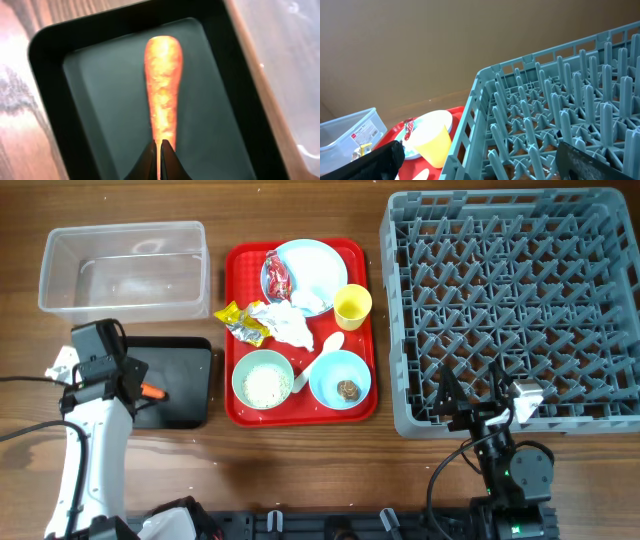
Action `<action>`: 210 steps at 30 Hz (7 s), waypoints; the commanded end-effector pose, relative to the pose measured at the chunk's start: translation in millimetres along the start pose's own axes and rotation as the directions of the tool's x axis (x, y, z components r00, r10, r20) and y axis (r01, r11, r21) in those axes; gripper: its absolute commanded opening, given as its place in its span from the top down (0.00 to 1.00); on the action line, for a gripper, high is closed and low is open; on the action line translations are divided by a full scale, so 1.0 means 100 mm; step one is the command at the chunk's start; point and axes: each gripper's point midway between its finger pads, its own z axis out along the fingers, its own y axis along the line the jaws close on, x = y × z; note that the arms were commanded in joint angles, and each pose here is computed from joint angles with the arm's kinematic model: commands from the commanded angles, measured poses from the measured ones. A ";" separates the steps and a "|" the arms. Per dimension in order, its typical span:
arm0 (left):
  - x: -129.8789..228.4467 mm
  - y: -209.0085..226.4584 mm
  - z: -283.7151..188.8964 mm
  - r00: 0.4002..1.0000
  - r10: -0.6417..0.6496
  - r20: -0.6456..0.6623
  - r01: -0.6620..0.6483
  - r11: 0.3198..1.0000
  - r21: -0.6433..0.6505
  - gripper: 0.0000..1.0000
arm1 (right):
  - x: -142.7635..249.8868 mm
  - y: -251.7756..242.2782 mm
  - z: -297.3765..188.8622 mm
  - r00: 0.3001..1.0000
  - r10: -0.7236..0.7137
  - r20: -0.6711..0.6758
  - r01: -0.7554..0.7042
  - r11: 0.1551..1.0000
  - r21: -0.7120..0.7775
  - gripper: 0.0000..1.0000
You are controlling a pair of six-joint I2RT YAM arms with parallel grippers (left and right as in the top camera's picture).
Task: Sort waste into correct bins and load items into the dishwasher rack
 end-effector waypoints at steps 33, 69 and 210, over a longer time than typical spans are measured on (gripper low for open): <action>0.22 -0.10 0.80 0.971 -0.106 -0.216 0.118 0.992 0.042 0.96 | -0.02 0.00 0.00 1.000 -0.008 0.011 0.008 1.000 0.004 0.00; 0.27 -0.31 0.58 0.954 -0.088 -0.285 0.140 0.976 0.165 0.96 | -0.02 0.00 0.00 1.000 -0.008 0.011 0.008 1.000 0.004 0.00; 2.75 -1.55 -1.17 0.396 0.910 -0.126 -0.734 0.396 0.551 0.96 | -0.02 0.00 0.00 1.000 -0.008 0.011 0.008 1.000 0.004 0.00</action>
